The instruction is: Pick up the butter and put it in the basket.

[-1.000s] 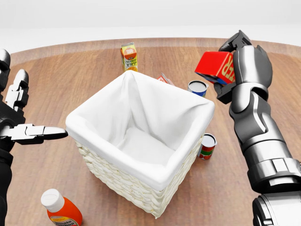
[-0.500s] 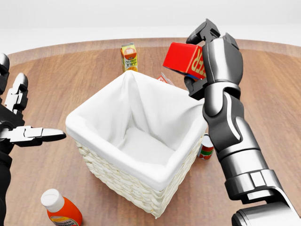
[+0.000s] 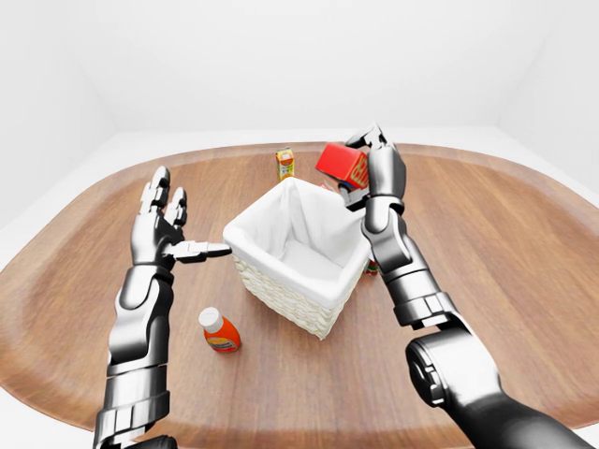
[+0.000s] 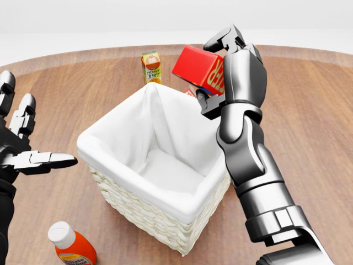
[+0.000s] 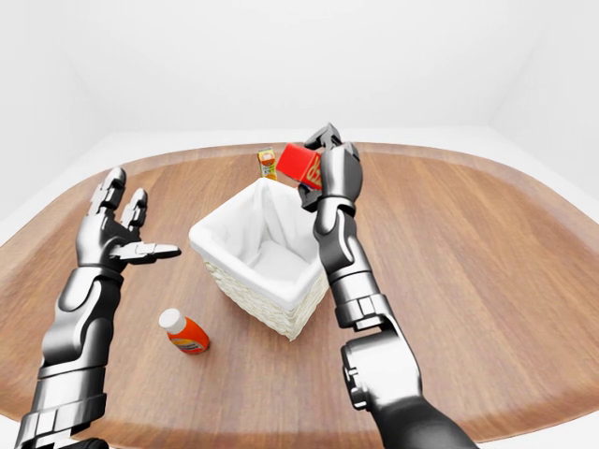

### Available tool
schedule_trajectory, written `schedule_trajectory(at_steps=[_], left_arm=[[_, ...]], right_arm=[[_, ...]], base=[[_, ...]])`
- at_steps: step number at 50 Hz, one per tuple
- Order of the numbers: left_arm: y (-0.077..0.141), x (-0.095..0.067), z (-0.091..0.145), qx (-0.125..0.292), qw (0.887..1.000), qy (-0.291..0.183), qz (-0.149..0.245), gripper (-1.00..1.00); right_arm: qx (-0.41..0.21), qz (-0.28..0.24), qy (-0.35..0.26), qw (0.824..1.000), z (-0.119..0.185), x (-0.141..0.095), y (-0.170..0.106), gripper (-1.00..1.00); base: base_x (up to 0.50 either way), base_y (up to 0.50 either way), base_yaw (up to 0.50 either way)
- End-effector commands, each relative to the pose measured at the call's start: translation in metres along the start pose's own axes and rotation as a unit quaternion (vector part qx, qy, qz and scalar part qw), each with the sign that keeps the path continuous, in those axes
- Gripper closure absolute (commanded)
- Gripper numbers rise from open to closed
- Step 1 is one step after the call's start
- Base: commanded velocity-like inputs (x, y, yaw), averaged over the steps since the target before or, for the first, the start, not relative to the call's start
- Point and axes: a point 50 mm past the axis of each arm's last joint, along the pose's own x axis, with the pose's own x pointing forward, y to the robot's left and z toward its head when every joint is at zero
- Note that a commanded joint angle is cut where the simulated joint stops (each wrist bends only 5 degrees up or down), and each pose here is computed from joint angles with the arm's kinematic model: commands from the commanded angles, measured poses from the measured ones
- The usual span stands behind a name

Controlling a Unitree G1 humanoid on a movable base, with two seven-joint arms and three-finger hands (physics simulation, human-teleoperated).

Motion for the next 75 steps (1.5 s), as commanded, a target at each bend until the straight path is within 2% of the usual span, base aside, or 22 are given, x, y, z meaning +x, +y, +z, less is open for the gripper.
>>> schedule_trajectory(at_steps=[1,15,22,37,52,75], left_arm=[[0.002,0.0,-0.007,-0.003,1.0,0.014,0.002,-1.0],[0.003,0.0,-0.009,-0.004,1.0,0.02,0.008,-1.0],[0.001,-0.004,-0.01,-0.002,1.0,0.02,0.002,-1.0],[0.003,-0.003,-0.014,-0.004,1.0,0.028,0.004,-1.0],[0.002,-0.002,-0.018,-0.005,0.999,0.036,0.004,-1.0],[0.003,-0.002,-0.023,-0.007,0.999,0.047,0.005,-1.0]], right_arm=[[0.024,-0.028,0.011,0.999,0.006,0.002,0.004,1.0],[0.059,-0.011,0.031,0.998,0.006,-0.006,0.016,1.0],[0.088,-0.014,0.009,0.996,0.019,-0.01,0.014,1.0],[0.122,0.02,-0.015,0.992,0.034,-0.022,0.019,1.0],[0.158,0.051,-0.014,0.986,0.038,-0.029,0.024,1.0],[0.191,0.075,0.029,0.978,0.024,-0.03,0.032,1.0]], base=[[0.0,0.0,0.0],[0.0,0.0,0.0],[0.0,0.0,0.0],[0.0,0.0,0.0],[0.0,0.0,0.0],[0.0,0.0,0.0]])
